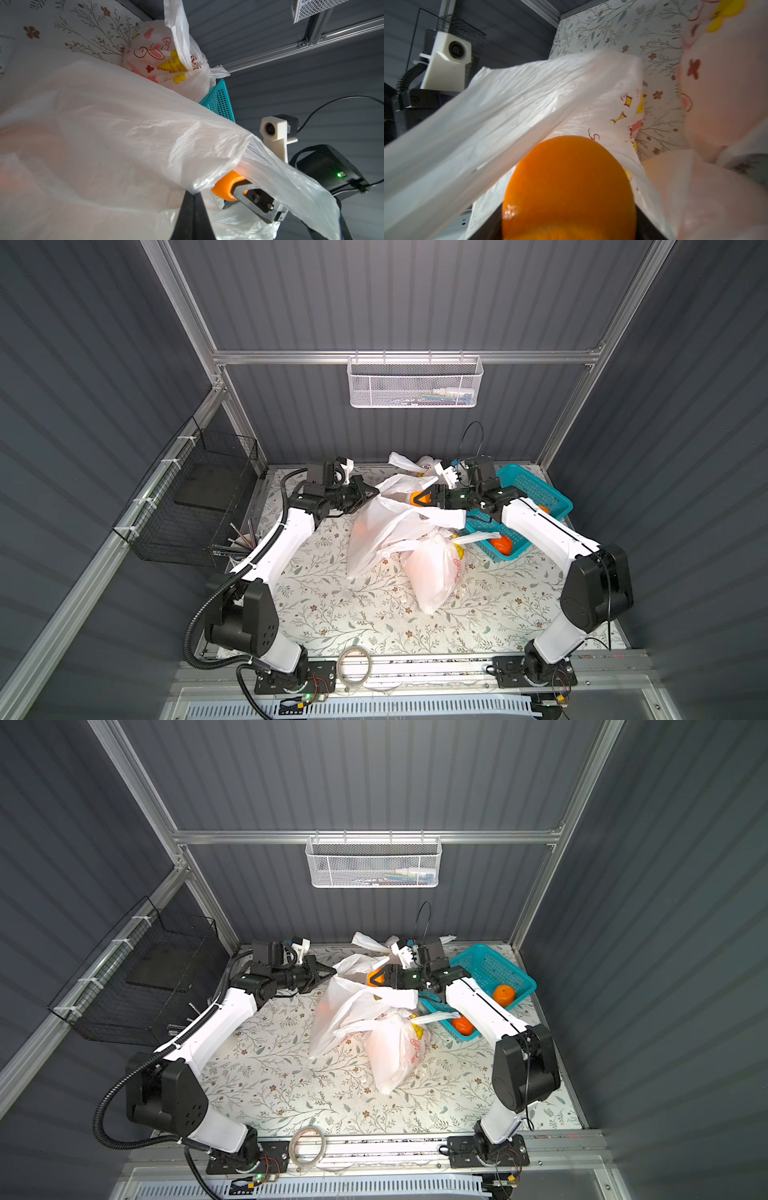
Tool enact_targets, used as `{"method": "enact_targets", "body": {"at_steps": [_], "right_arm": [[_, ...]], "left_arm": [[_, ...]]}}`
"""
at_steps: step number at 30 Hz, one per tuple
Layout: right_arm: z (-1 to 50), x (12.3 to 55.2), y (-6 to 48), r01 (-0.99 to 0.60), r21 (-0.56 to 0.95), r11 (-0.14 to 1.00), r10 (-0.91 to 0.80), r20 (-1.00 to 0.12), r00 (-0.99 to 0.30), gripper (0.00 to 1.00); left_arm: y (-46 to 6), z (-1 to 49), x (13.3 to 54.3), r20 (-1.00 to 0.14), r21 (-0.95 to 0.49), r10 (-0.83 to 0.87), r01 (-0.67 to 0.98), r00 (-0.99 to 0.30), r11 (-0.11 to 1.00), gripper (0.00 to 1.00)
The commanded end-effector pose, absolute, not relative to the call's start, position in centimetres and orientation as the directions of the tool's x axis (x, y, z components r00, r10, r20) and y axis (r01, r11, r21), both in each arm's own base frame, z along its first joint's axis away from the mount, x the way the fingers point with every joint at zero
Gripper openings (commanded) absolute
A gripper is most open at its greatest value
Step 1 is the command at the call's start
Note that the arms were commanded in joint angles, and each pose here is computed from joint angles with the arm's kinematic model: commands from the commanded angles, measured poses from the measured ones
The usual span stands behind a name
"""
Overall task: Place the oranges into plastic bags & tie knots
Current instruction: Place the orange in the plastic bag.
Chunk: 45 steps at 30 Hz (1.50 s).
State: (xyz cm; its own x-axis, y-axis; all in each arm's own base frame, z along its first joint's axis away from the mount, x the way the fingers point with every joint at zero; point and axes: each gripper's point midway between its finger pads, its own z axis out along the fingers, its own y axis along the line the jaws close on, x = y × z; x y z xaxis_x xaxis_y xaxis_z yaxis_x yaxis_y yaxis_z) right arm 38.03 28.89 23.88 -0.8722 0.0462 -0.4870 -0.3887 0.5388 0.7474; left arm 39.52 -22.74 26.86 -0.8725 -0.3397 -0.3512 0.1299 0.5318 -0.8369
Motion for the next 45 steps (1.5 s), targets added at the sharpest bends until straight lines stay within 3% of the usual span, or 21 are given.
{"method": "enact_targets", "body": {"at_steps": [1, 12, 20, 26, 33, 39, 45], "right_arm": [[26.5, 38.4, 31.1, -0.423, 0.789, 0.446, 0.080, -0.506, -0.859, 0.63], [23.5, 38.7, 32.4, -0.362, 0.803, 0.474, 0.106, -0.460, -0.882, 0.77], [23.5, 38.2, 30.5, -0.376, 0.743, 0.553, 0.104, -0.510, -0.854, 0.90], [24.3, 38.0, 28.8, -0.381, 0.713, 0.589, 0.119, -0.543, -0.831, 0.90], [24.6, 36.8, 22.3, -0.338, 0.616, 0.712, 0.130, -0.589, -0.798, 0.89], [24.0, 36.3, 13.8, -0.218, 0.506, 0.835, 0.173, -0.617, -0.768, 0.99], [20.6, 39.6, 2.8, 0.010, 0.227, 0.974, 0.144, -0.579, -0.803, 0.99]], "left_arm": [[-22.6, 27.8, 38.6, -0.375, -0.835, -0.322, 0.166, -0.870, 0.524, 0.00], [-22.3, 27.7, 38.8, -0.373, -0.834, -0.342, 0.150, -0.863, 0.531, 0.00], [-22.2, 27.7, 38.9, -0.373, -0.832, -0.351, 0.143, -0.859, 0.535, 0.00], [-22.0, 27.6, 39.0, -0.378, -0.827, -0.356, 0.139, -0.855, 0.545, 0.00], [-21.2, 27.4, 39.1, -0.390, -0.812, -0.372, 0.124, -0.842, 0.570, 0.00], [-20.8, 27.2, 39.4, -0.389, -0.810, -0.383, 0.113, -0.838, 0.576, 0.00], [-20.9, 27.0, 39.3, -0.389, -0.810, -0.375, 0.118, -0.841, 0.575, 0.00]]}}
